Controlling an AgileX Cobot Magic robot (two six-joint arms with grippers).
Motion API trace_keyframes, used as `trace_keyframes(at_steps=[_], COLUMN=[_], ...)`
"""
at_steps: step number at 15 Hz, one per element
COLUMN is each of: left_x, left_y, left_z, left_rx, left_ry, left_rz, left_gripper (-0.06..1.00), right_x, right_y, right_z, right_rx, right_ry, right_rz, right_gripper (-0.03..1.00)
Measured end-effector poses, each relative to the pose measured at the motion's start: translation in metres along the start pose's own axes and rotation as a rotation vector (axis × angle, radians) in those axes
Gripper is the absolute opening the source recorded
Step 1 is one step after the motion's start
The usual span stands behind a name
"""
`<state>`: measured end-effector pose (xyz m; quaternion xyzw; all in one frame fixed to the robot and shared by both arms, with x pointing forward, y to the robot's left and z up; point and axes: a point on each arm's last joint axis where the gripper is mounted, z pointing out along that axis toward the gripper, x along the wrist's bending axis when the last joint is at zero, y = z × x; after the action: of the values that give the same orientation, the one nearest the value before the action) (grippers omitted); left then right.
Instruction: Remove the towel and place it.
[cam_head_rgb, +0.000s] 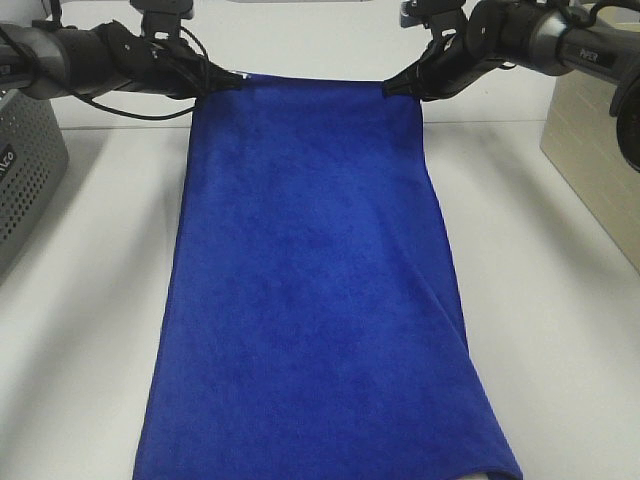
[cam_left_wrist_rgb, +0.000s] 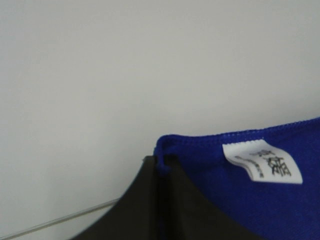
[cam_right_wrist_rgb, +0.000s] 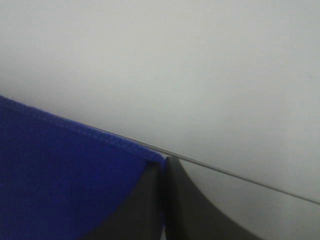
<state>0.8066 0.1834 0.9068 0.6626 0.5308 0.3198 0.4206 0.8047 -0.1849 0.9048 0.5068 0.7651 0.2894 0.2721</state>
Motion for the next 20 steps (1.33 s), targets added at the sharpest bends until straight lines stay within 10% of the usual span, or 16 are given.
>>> trace_keyframes(at_steps=[20], left_x=[-0.011], left_y=[-0.032], left_z=[0.036], left_rx=[0.005], left_ry=[-0.028], left_rz=[0.054], left_gripper=[0.04], right_x=[-0.013], right_y=[-0.005], right_z=[0.010], right_rx=[-0.059], right_ry=[-0.041], right_rz=[0.001], right_gripper=[0.04])
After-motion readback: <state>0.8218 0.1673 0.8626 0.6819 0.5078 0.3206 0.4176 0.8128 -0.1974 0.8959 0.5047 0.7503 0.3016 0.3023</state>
